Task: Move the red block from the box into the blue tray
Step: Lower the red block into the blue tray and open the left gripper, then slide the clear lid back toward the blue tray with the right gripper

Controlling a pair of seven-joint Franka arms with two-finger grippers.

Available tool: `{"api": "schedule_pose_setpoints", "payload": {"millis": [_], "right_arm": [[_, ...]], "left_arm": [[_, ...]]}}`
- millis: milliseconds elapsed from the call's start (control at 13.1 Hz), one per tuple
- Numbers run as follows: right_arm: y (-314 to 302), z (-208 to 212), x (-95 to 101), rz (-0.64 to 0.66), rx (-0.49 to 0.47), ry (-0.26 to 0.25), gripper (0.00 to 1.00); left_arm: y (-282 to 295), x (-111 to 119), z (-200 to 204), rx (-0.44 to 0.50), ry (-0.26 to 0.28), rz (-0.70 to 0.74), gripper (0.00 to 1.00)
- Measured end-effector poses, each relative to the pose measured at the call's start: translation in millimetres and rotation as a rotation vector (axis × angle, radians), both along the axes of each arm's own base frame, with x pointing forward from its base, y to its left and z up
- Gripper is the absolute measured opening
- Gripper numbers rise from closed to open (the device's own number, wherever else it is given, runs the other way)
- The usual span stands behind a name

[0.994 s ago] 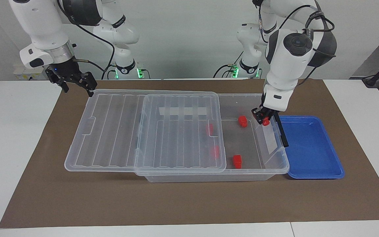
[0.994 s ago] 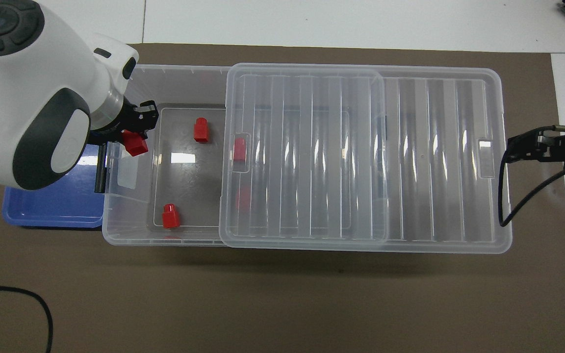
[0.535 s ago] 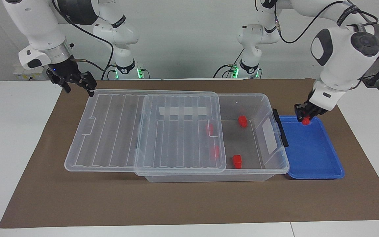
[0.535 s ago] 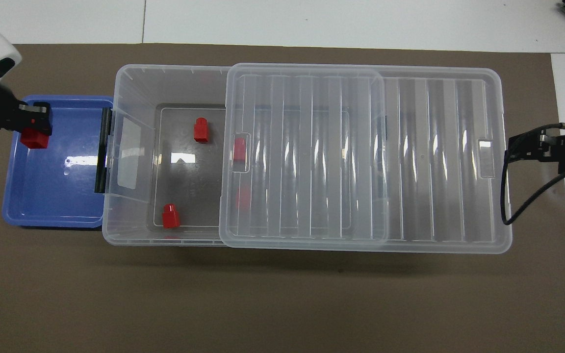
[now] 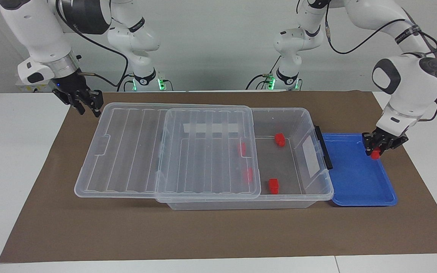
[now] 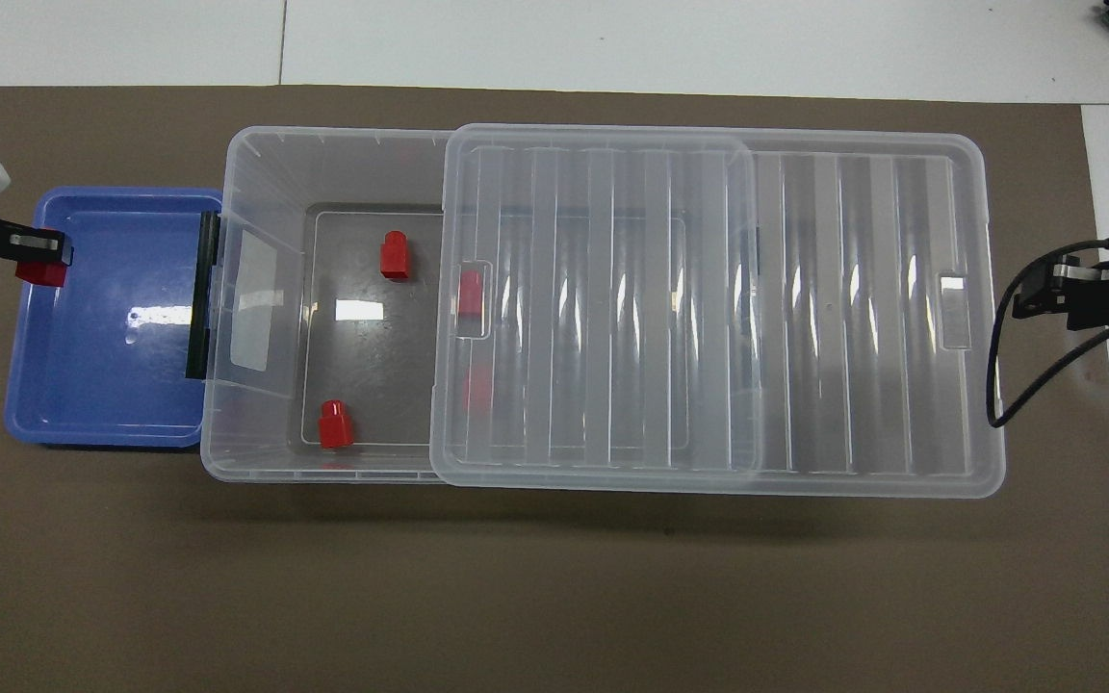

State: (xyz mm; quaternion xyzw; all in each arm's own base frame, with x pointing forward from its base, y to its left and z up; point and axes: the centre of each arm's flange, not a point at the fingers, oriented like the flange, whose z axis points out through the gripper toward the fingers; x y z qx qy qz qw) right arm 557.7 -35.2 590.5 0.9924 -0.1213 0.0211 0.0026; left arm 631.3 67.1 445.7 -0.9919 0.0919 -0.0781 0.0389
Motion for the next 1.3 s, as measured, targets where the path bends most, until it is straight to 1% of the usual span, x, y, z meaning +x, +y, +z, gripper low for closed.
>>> {"api": "schedule_pose_setpoints", "payload": {"millis": [76, 229, 306, 535, 688, 764, 917, 1070, 1146, 1223, 1299], "right_arm": [[-8, -10, 1.9, -0.008, -0.001, -0.012, 0.3], [-23, -33, 4.8, -0.023, -0.003, -0.033, 0.06], [-29, -43, 5.9, -0.025, -0.004, -0.04, 0.01], [-46, -68, 8.4, -0.019, -0.008, -0.058, 0.01], [-53, -87, 10.4, -0.019, -0.009, -0.066, 0.01], [-54, -95, 11.5, -0.019, -0.009, -0.067, 0.01], [-53, -105, 12.7, -0.017, -0.006, -0.058, 0.01], [-52, -110, 14.8, -0.014, -0.006, -0.062, 0.01], [-49, -113, 15.7, -0.008, -0.005, -0.061, 0.01], [-42, -115, 16.2, 0.003, -0.003, -0.057, 0.01], [-33, -117, 16.9, 0.016, -0.001, -0.054, 0.01]], "left_arm": [[3, -2, -20, 0.0, -0.004, -0.006, 0.34], [7, 0, -52, -0.001, -0.006, -0.015, 0.34], [8, 1, -64, -0.002, -0.006, -0.016, 0.34], [5, 2, -98, -0.008, -0.004, -0.022, 0.34], [4, -4, -127, -0.011, -0.019, -0.026, 0.34], [4, -8, -139, -0.012, -0.017, -0.026, 0.34], [4, -11, -141, -0.012, -0.024, -0.026, 0.34], [10, -12, -141, -0.01, -0.023, -0.024, 0.34], [15, -12, -141, -0.008, -0.022, -0.025, 0.41], [18, -12, -140, -0.007, -0.022, -0.024, 0.51], [20, -11, -133, -0.007, -0.018, -0.022, 0.64]]}}
